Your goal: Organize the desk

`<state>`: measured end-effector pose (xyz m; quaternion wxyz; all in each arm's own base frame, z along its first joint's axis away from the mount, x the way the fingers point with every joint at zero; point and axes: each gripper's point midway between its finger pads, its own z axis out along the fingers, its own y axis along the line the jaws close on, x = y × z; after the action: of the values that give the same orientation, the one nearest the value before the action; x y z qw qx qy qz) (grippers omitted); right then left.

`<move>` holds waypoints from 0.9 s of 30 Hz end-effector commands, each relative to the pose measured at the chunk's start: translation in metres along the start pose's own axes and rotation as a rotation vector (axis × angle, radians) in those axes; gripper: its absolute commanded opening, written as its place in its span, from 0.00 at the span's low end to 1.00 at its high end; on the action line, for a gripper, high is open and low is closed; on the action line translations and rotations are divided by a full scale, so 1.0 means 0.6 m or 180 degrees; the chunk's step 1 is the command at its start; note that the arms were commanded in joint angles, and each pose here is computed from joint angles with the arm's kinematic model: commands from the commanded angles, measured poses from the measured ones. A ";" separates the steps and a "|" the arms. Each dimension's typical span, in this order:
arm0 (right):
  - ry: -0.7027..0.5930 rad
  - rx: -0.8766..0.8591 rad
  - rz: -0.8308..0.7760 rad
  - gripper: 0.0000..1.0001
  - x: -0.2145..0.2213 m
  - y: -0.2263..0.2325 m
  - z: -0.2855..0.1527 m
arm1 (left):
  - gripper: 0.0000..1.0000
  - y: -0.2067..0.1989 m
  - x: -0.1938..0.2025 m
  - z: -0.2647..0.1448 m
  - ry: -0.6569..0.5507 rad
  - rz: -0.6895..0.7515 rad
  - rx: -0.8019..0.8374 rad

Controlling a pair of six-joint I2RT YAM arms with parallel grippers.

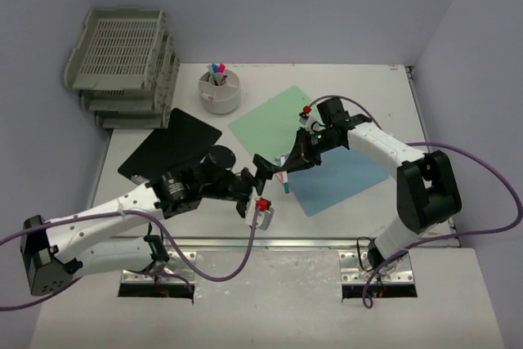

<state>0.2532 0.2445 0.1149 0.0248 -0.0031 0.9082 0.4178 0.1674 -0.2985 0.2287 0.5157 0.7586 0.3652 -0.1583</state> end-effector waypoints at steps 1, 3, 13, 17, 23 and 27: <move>0.0124 -0.0424 0.0282 0.00 0.006 0.056 -0.014 | 0.93 -0.001 -0.032 0.043 -0.0023 0.0824 0.0350; 0.0210 -0.0488 0.0406 0.00 0.015 0.061 -0.015 | 0.92 -0.014 -0.030 0.069 -0.0038 0.0873 0.0547; 0.0427 -0.0771 0.0629 0.00 0.040 0.077 -0.019 | 0.65 -0.008 -0.017 0.112 0.0059 0.1076 0.0799; 0.0572 -0.0940 0.0773 0.00 0.055 0.083 -0.022 | 0.58 -0.008 -0.001 0.115 0.0127 0.1070 0.0764; 0.0658 -0.1057 0.0878 0.00 0.065 0.086 -0.023 | 0.47 -0.002 0.019 0.111 0.0172 0.1027 0.0716; 0.0674 -0.1093 0.0873 0.00 0.067 0.089 -0.025 | 0.21 0.010 0.034 0.109 0.0231 0.0927 0.0608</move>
<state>0.2131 0.2658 0.1406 -0.1377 0.0966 0.8305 0.5311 0.1792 -0.3486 0.1813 0.4144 0.8698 0.2484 -0.1001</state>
